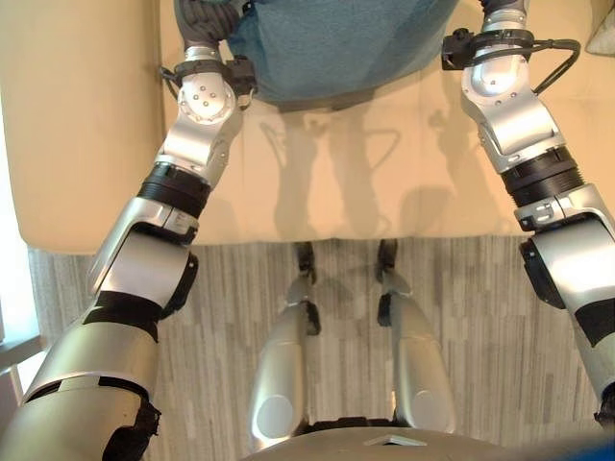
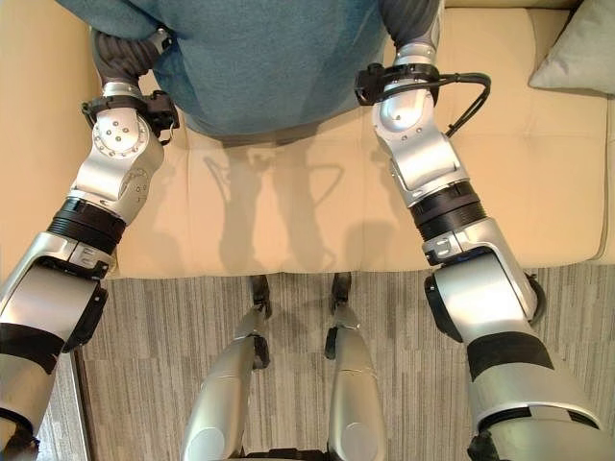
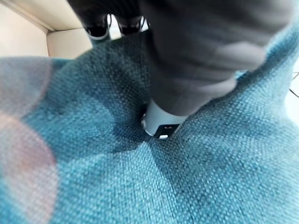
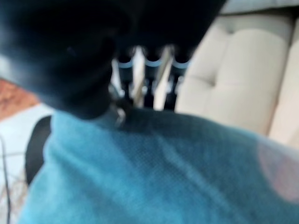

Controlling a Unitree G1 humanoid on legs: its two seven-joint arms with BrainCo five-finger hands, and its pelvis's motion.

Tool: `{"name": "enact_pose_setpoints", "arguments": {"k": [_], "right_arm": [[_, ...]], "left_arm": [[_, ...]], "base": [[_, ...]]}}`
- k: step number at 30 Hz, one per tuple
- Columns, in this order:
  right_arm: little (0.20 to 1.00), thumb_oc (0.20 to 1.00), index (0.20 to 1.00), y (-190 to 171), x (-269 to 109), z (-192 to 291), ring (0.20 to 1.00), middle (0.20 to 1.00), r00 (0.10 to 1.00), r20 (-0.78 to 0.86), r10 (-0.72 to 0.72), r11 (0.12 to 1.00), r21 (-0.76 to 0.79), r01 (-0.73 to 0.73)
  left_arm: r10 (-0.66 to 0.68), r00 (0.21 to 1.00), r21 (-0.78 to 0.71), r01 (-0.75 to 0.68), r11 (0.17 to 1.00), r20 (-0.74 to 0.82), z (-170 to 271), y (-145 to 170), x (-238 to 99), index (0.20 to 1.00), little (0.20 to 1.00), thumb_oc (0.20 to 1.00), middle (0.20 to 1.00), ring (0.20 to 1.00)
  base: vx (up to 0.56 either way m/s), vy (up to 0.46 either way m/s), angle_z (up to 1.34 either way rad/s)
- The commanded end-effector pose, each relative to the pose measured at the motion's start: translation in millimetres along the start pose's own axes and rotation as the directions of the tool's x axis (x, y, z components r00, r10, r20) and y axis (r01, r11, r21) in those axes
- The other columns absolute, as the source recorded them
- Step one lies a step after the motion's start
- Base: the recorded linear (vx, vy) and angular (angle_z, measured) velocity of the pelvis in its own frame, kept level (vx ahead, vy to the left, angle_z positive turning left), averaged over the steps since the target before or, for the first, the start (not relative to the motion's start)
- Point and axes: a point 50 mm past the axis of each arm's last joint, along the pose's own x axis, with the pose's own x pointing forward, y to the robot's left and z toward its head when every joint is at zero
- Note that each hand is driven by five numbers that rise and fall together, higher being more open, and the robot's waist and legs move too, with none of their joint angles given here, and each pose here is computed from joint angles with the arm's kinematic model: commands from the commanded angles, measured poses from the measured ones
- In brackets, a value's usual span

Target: Pick up all the scattered cushions and arrange them neatly on the sofa.

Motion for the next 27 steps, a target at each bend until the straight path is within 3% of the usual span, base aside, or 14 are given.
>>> {"name": "enact_pose_setpoints", "arguments": {"k": [1,14,24,26,27], "right_arm": [[0.2,0.2,0.2,37,-3,47,0.2,0.2,0.971,0.207,0.118,0.992,0.02,-0.125],[0.2,0.2,0.2,24,6,39,0.2,0.2,0.977,0.197,0.085,0.994,-0.079,-0.07],[0.2,0.2,0.2,36,11,38,0.2,0.2,0.983,0.161,0.091,0.991,-0.115,-0.073],[0.2,0.2,0.2,40,16,41,0.2,0.2,0.986,0.159,0.048,0.985,-0.169,-0.02],[0.2,0.2,0.2,40,16,42,0.2,0.2,0.986,0.161,0.047,0.985,-0.169,-0.019]], "left_arm": [[-0.149,0.973,-0.059,0.161,0.985,0.175,45,-55,6,0.2,0.2,0.2,0.2,0.2],[-0.141,0.971,-0.031,0.15,0.988,0.193,52,-57,9,0.2,0.2,0.2,0.2,0.2],[-0.092,0.972,0.024,0.089,0.996,0.214,67,-72,16,0.213,0.213,0.213,0.213,0.213],[-0.025,0.974,0.056,0.012,0.998,0.226,77,-85,18,0.743,0.743,0.743,0.743,0.743],[-0.024,0.973,0.056,0.011,0.998,0.227,78,-86,18,0.831,0.831,0.831,0.831,0.831]], "base": [[0.0,0.0,0.0],[0.0,-0.01,0.01],[0.01,-0.006,0.01],[0.0,-0.04,0.01],[0.0,-0.026,0.06]]}}
